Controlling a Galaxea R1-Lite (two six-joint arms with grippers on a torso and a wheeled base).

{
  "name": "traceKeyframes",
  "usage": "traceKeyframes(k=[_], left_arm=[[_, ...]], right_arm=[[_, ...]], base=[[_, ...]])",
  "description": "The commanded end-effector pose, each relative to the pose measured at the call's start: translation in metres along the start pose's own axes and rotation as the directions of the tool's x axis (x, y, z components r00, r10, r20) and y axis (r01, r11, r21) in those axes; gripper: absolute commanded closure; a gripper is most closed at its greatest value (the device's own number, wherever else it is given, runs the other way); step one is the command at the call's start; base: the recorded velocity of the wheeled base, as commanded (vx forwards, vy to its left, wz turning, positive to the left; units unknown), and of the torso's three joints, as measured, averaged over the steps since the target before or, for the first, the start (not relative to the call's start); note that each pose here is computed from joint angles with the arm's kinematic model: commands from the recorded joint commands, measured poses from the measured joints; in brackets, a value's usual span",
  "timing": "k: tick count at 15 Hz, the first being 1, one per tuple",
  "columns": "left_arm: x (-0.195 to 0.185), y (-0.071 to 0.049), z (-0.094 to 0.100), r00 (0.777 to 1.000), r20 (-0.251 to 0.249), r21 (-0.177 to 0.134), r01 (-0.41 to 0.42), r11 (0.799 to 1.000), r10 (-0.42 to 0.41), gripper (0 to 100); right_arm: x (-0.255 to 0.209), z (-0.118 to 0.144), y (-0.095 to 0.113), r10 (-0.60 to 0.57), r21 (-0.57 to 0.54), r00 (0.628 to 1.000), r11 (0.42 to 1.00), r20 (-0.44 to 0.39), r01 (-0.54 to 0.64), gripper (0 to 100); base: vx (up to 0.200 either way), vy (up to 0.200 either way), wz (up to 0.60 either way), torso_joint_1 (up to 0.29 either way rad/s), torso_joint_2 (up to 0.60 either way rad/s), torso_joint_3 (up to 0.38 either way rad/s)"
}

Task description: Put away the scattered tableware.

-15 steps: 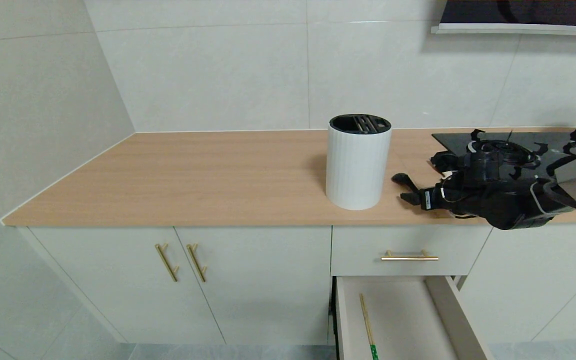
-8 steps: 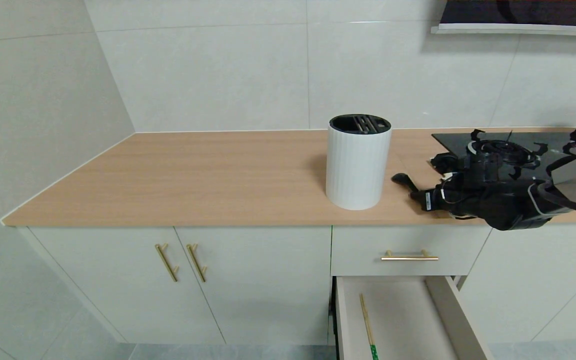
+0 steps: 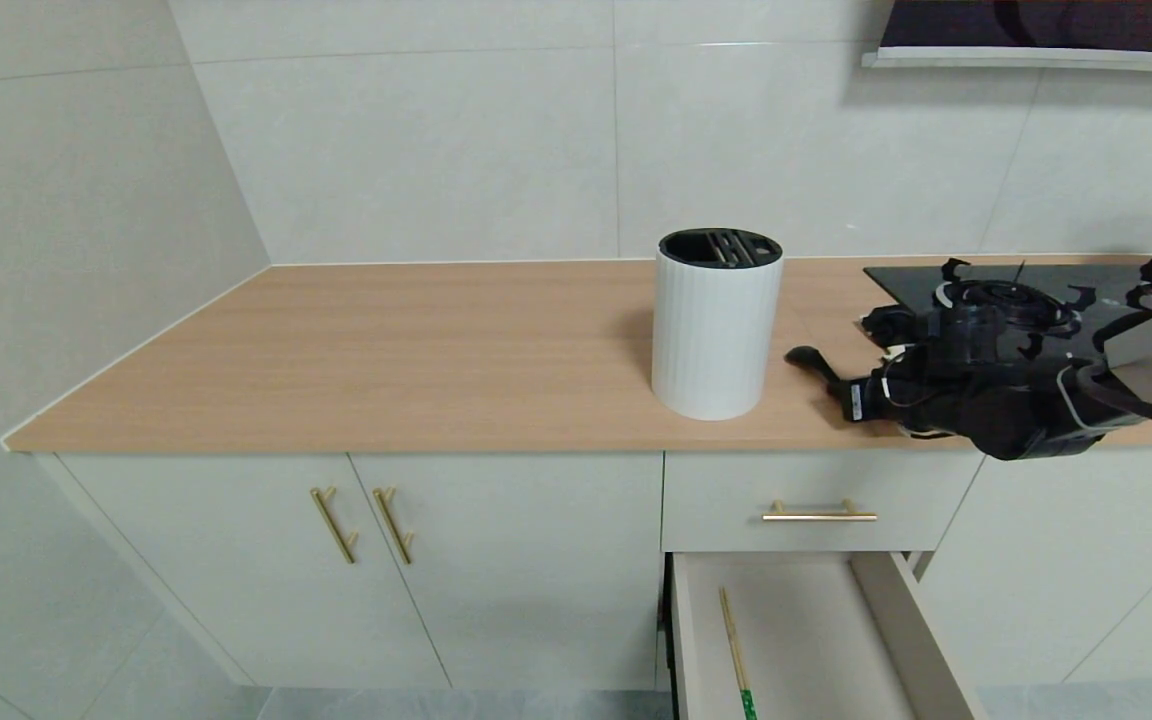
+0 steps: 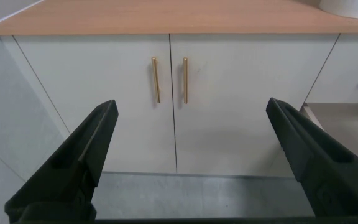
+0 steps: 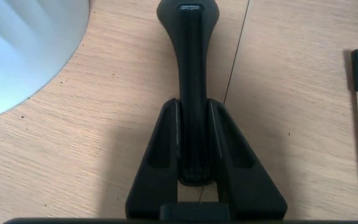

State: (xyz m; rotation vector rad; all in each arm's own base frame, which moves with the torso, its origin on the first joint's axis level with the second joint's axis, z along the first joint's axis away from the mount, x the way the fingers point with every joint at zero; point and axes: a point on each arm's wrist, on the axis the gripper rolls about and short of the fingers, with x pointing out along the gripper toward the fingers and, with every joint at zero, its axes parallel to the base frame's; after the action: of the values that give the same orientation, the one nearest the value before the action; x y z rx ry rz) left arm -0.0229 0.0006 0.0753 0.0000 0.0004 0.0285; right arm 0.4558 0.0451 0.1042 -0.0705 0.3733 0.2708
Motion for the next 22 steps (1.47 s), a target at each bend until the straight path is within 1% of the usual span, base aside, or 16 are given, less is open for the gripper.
traceKeyframes(k=[1, 2, 4, 5, 7, 9, 10, 11, 14, 18, 19, 22], left_arm=[[0.0, 0.0, 0.0, 1.0, -0.001, 0.0, -0.001, 1.0, 0.001, 0], [0.0, 0.0, 0.0, 1.0, -0.001, 0.0, -0.001, 1.0, 0.001, 0], [0.0, 0.0, 0.0, 1.0, -0.001, 0.0, -0.001, 1.0, 0.001, 0], [0.0, 0.0, 0.0, 1.0, -0.001, 0.0, -0.001, 1.0, 0.001, 0], [0.0, 0.0, 0.0, 1.0, -0.001, 0.0, -0.001, 1.0, 0.001, 0], [0.0, 0.0, 0.0, 1.0, -0.001, 0.0, -0.001, 1.0, 0.001, 0], [0.0, 0.0, 0.0, 1.0, -0.001, 0.0, -0.001, 1.0, 0.001, 0], [0.0, 0.0, 0.0, 1.0, -0.001, 0.0, -0.001, 1.0, 0.001, 0], [0.0, 0.0, 0.0, 1.0, -0.001, 0.0, -0.001, 1.0, 0.001, 0], [0.0, 0.0, 0.0, 1.0, -0.001, 0.0, -0.001, 1.0, 0.001, 0], [0.0, 0.0, 0.0, 1.0, -0.001, 0.0, -0.001, 1.0, 0.001, 0], [0.0, 0.0, 0.0, 1.0, -0.001, 0.0, -0.001, 1.0, 0.001, 0]], right_arm=[[-0.011, 0.013, 0.001, -0.007, 0.004, 1.0, 1.0, 0.025, 0.007, 100], [-0.019, 0.018, 0.005, -0.005, 0.028, 1.0, 1.0, 0.005, 0.005, 100], [-0.05, 0.039, 0.013, 0.006, 0.119, 0.999, 0.993, -0.044, 0.0, 100], [-0.068, 0.044, 0.019, 0.013, 0.156, 0.998, 0.988, -0.064, -0.003, 100], [-0.111, 0.051, 0.025, 0.013, 0.195, 0.998, 0.981, -0.066, 0.001, 100], [-0.145, 0.047, 0.033, 0.002, 0.201, 0.996, 0.98, -0.084, 0.014, 100], [-0.175, 0.042, 0.039, 0.009, 0.202, 0.994, 0.979, -0.111, 0.014, 100], [-0.193, 0.039, 0.044, 0.022, 0.199, 0.993, 0.98, -0.114, 0.001, 100], [-0.231, 0.026, 0.058, 0.047, 0.183, 0.993, 0.983, -0.105, -0.028, 100], [-0.252, 0.002, 0.069, 0.077, 0.166, 0.987, 0.985, -0.14, -0.053, 100], [-0.253, 0.002, 0.07, 0.072, 0.163, 0.987, 0.985, -0.14, -0.049, 100], [-0.249, -0.007, 0.07, 0.075, 0.166, 0.981, 0.985, -0.176, -0.045, 100]], base=[[0.0, 0.0, 0.0, 0.0, 0.0, 0.0], [0.0, 0.0, 0.0, 0.0, 0.0, 0.0], [0.0, 0.0, 0.0, 0.0, 0.0, 0.0], [0.0, 0.0, 0.0, 0.0, 0.0, 0.0], [0.0, 0.0, 0.0, 0.0, 0.0, 0.0], [0.0, 0.0, 0.0, 0.0, 0.0, 0.0], [0.0, 0.0, 0.0, 0.0, 0.0, 0.0], [0.0, 0.0, 0.0, 0.0, 0.0, 0.0], [0.0, 0.0, 0.0, 0.0, 0.0, 0.0], [0.0, 0.0, 0.0, 0.0, 0.0, 0.0], [0.0, 0.0, 0.0, 0.0, 0.0, 0.0], [0.0, 0.0, 0.0, 0.0, 0.0, 0.0]])
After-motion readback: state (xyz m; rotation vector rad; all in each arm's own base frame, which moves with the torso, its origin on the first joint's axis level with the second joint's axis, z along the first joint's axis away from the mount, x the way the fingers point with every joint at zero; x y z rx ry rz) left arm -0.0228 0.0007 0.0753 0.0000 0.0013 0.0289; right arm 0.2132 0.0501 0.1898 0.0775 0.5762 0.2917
